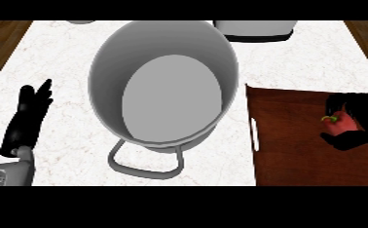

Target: Pick the bell pepper from the tray and place it in the pot

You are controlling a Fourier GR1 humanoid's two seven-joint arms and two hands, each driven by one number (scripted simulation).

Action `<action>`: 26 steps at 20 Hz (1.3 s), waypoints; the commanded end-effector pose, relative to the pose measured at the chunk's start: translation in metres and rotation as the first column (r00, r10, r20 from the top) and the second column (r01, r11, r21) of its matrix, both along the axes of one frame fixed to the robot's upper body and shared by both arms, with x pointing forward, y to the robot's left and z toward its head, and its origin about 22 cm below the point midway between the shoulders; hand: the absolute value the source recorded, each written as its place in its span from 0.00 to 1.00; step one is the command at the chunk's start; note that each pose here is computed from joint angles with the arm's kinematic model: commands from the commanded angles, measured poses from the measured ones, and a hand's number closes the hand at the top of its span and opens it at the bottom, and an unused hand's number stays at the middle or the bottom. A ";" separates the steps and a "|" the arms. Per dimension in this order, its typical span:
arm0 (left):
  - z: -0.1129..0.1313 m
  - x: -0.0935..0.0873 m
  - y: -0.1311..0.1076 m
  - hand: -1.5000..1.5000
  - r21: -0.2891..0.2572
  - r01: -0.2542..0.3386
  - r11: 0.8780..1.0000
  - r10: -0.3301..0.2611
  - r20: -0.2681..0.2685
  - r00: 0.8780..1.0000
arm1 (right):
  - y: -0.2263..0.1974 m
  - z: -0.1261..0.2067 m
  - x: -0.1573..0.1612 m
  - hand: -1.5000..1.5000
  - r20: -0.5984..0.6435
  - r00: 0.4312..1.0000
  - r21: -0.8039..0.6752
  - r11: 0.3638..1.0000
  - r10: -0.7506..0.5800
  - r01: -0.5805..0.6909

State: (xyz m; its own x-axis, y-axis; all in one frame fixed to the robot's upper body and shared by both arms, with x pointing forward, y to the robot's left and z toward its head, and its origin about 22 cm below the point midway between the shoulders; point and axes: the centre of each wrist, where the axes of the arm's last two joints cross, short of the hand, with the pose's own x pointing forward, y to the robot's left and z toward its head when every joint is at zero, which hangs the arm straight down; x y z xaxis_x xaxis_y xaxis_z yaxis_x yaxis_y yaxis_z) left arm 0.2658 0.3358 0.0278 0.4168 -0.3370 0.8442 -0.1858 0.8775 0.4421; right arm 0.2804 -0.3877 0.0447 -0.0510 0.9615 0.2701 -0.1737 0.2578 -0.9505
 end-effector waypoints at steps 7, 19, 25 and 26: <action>0.001 -0.004 -0.001 0.50 0.001 -0.019 1.000 0.019 -0.015 1.000 | 0.079 0.049 -0.035 1.00 0.116 0.982 -0.176 0.970 -0.148 0.167; -0.008 -0.016 0.004 0.50 0.001 -0.003 1.000 0.003 -0.004 1.000 | 0.128 0.163 -0.086 1.00 0.609 0.791 0.229 0.968 -0.060 -0.103; -0.002 -0.010 -0.010 0.50 0.022 0.002 1.000 -0.002 0.014 1.000 | 0.157 0.223 -0.101 1.00 0.637 0.771 0.186 0.971 -0.004 -0.148; 0.008 -0.006 -0.008 0.50 0.003 0.014 1.000 -0.014 0.004 1.000 | 0.168 0.230 -0.106 1.00 0.636 0.772 0.182 0.970 0.007 -0.158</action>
